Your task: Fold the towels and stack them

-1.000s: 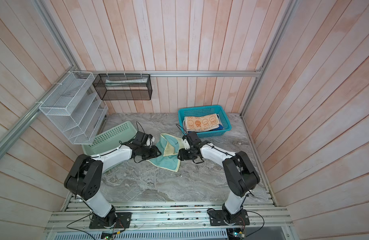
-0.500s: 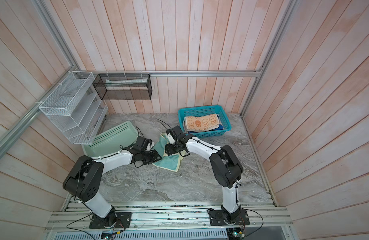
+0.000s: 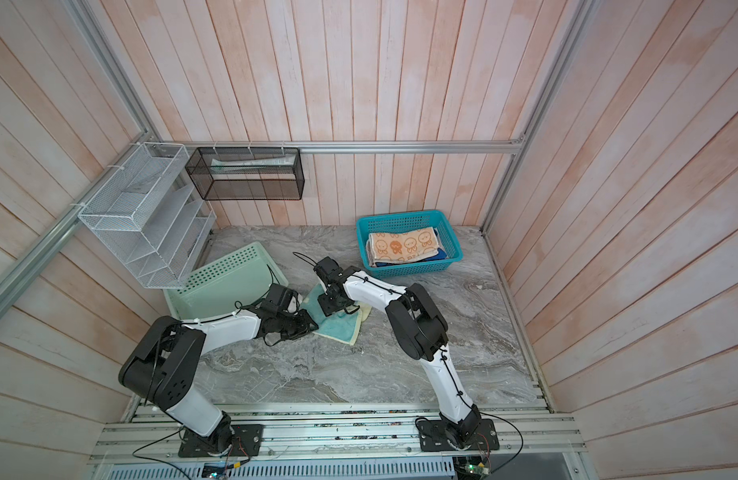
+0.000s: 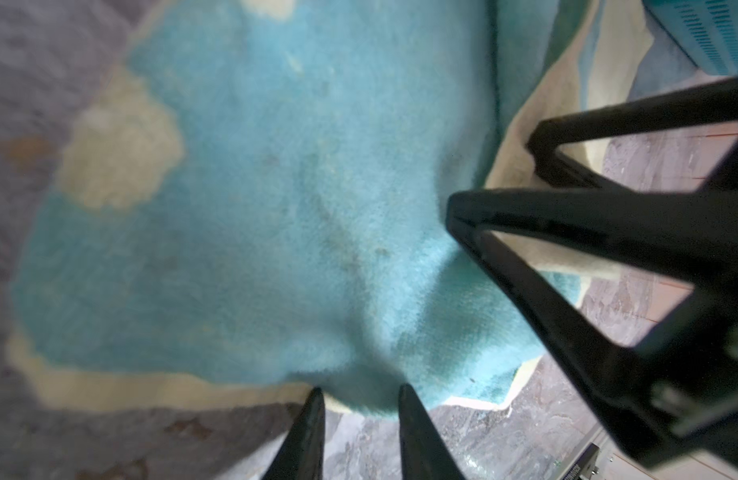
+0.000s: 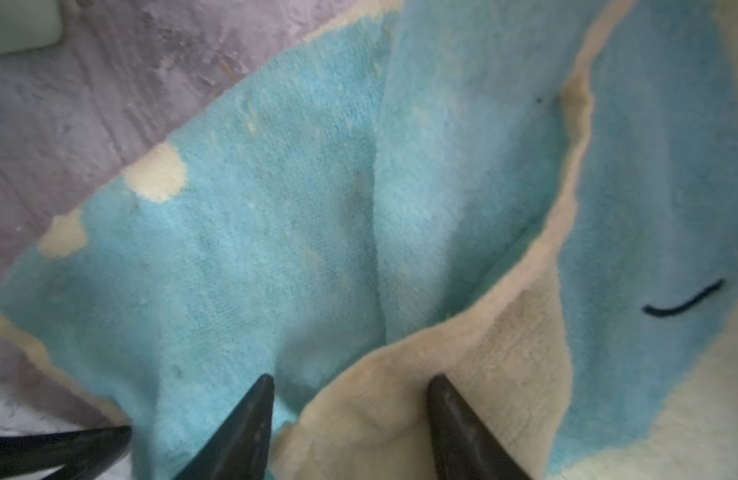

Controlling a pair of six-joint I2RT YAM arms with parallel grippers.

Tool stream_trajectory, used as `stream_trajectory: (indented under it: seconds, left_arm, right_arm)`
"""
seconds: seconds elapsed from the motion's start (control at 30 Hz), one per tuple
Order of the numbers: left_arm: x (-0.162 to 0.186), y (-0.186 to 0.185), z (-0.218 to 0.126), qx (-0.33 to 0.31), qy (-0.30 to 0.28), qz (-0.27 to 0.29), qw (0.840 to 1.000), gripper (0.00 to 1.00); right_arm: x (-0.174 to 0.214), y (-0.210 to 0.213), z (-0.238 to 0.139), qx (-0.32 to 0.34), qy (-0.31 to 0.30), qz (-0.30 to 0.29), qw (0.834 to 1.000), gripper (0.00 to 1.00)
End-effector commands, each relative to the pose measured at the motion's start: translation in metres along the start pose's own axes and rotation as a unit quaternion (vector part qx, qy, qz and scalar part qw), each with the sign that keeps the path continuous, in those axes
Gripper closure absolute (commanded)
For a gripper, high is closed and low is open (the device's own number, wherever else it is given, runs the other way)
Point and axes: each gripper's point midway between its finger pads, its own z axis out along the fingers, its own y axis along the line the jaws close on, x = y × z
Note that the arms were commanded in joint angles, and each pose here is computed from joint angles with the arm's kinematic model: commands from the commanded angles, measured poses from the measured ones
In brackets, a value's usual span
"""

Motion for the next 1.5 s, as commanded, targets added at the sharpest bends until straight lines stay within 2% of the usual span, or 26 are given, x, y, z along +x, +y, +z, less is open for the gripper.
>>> stream_trajectory:
  seconds: [0.0, 0.13, 0.23, 0.53, 0.6, 0.73, 0.8, 1.1, 1.2, 1.27, 1.3, 1.43, 1.47]
  left_arm:
    - [0.001, 0.016, 0.003, -0.013, 0.002, -0.004, 1.000, 0.67]
    - [-0.008, 0.026, 0.002, -0.015, -0.001, -0.010, 1.000, 0.67]
    - [-0.019, 0.028, 0.003, -0.015, -0.003, -0.005, 1.000, 0.67]
    - [-0.070, 0.011, 0.016, -0.005, -0.013, 0.025, 1.000, 0.67]
    - [-0.078, 0.004, 0.017, 0.003, -0.015, 0.029, 0.999, 0.67]
    - [-0.082, -0.001, 0.017, 0.010, -0.015, 0.029, 0.999, 0.68]
    - [-0.078, 0.001, 0.018, 0.010, -0.011, 0.026, 1.000, 0.68]
    - [-0.059, 0.015, 0.016, -0.001, 0.000, 0.016, 1.000, 0.68]
    - [-0.058, 0.017, 0.017, -0.003, 0.001, 0.015, 1.000, 0.68]
    - [-0.059, 0.018, 0.019, -0.003, 0.003, 0.014, 1.000, 0.68]
    - [-0.059, 0.018, 0.019, -0.002, 0.005, 0.014, 1.000, 0.68]
    - [-0.060, 0.018, 0.021, -0.004, 0.006, 0.016, 1.000, 0.68]
    - [-0.061, 0.019, 0.022, -0.006, 0.006, 0.017, 1.000, 0.68]
  right_arm:
    - [-0.008, -0.030, -0.029, 0.073, -0.018, 0.021, 0.997, 0.52]
    - [-0.010, -0.051, -0.051, 0.088, -0.034, 0.043, 0.995, 0.84]
    - [0.001, -0.068, -0.060, 0.082, -0.031, 0.070, 0.994, 1.00]
    - [0.069, -0.073, -0.080, -0.011, -0.039, 0.167, 0.985, 1.00]
    - [0.070, -0.069, -0.084, -0.014, -0.047, 0.172, 0.984, 0.91]
    - [0.044, -0.052, -0.084, -0.027, -0.071, 0.128, 0.989, 0.62]
    - [0.029, -0.045, -0.078, -0.030, -0.073, 0.102, 0.992, 0.55]
    - [-0.002, -0.021, -0.041, -0.034, -0.036, 0.002, 0.999, 0.43]
    - [-0.001, -0.019, -0.033, -0.028, -0.028, -0.009, 0.999, 0.42]
    - [0.004, -0.030, -0.028, 0.004, -0.017, -0.006, 1.000, 0.42]
    - [0.007, -0.041, -0.027, 0.029, -0.013, 0.000, 1.000, 0.47]
    - [0.015, -0.082, -0.039, 0.081, -0.022, 0.058, 0.995, 0.89]
    - [0.017, -0.089, -0.042, 0.080, -0.026, 0.074, 0.994, 0.95]
